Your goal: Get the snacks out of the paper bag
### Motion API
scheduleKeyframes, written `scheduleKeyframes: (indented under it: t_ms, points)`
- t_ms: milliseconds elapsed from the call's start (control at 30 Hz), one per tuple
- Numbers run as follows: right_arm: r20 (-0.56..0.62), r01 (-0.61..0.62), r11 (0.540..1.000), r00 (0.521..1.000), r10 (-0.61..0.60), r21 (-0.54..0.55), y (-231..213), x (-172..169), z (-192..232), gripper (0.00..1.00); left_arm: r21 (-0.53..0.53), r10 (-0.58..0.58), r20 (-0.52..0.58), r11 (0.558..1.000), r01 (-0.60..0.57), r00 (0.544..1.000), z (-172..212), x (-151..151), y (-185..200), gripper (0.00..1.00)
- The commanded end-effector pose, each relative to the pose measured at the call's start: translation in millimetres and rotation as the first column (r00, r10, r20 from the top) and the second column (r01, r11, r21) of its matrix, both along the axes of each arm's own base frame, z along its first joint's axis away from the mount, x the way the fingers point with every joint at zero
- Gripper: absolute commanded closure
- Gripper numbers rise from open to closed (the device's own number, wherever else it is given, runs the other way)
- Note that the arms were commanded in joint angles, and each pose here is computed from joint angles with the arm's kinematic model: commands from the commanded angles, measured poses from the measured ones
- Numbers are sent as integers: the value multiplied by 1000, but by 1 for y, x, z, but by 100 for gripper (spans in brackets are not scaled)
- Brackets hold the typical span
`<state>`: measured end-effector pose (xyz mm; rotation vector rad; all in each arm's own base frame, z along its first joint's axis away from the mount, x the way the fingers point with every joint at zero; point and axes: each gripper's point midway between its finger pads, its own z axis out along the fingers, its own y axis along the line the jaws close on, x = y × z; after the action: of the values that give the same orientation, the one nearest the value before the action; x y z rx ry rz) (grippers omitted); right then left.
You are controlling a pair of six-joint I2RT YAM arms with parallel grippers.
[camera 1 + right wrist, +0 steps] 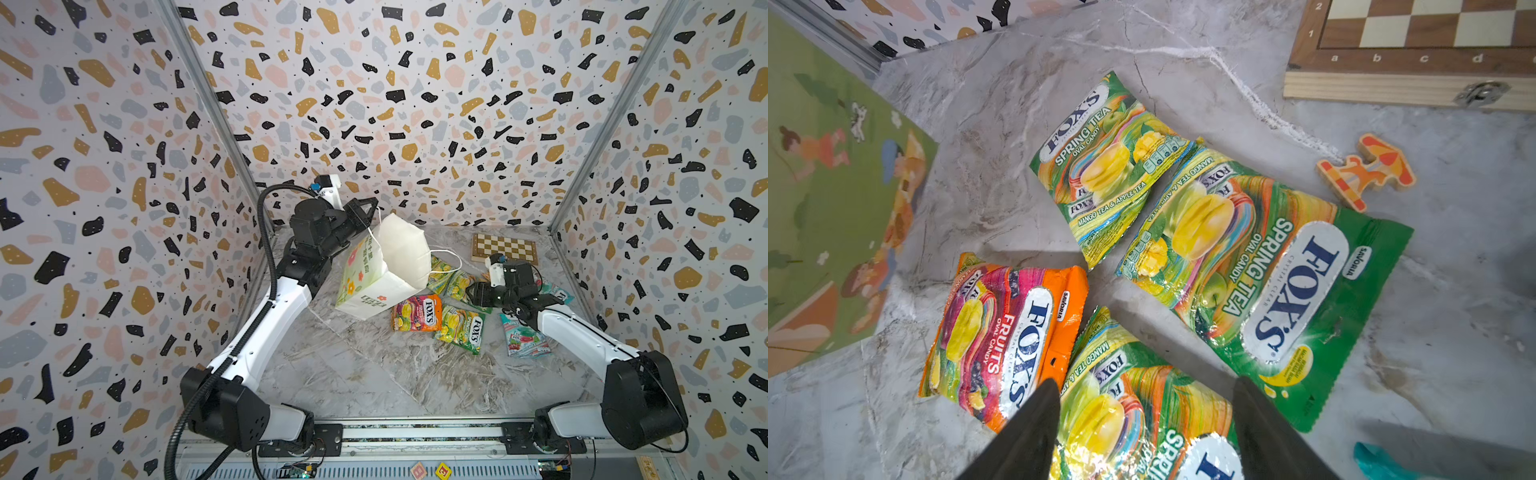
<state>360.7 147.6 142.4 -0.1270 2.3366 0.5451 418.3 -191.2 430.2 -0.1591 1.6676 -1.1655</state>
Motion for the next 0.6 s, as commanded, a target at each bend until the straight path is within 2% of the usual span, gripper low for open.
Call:
scheduleKeyframes:
  t_ms: [0,167,433,567]
  points:
    - [16,-1,1000,1000,1,7,-3,-5,11,32,-68,-50,87,996,56,995,24,-3,-7,100]
    - [14,0,1000,1000,0,9,-3,-5,12,32,-59,-58,69,996,62,996,6,10,-3,100]
    - [22,-1,1000,1000,1,12,-4,-7,16,32,-44,-15,-19,999,14,1000,-59,50,43,100]
    - [21,-1,1000,1000,1,15,-3,-7,17,32,-41,-11,-35,999,10,999,-72,62,59,100]
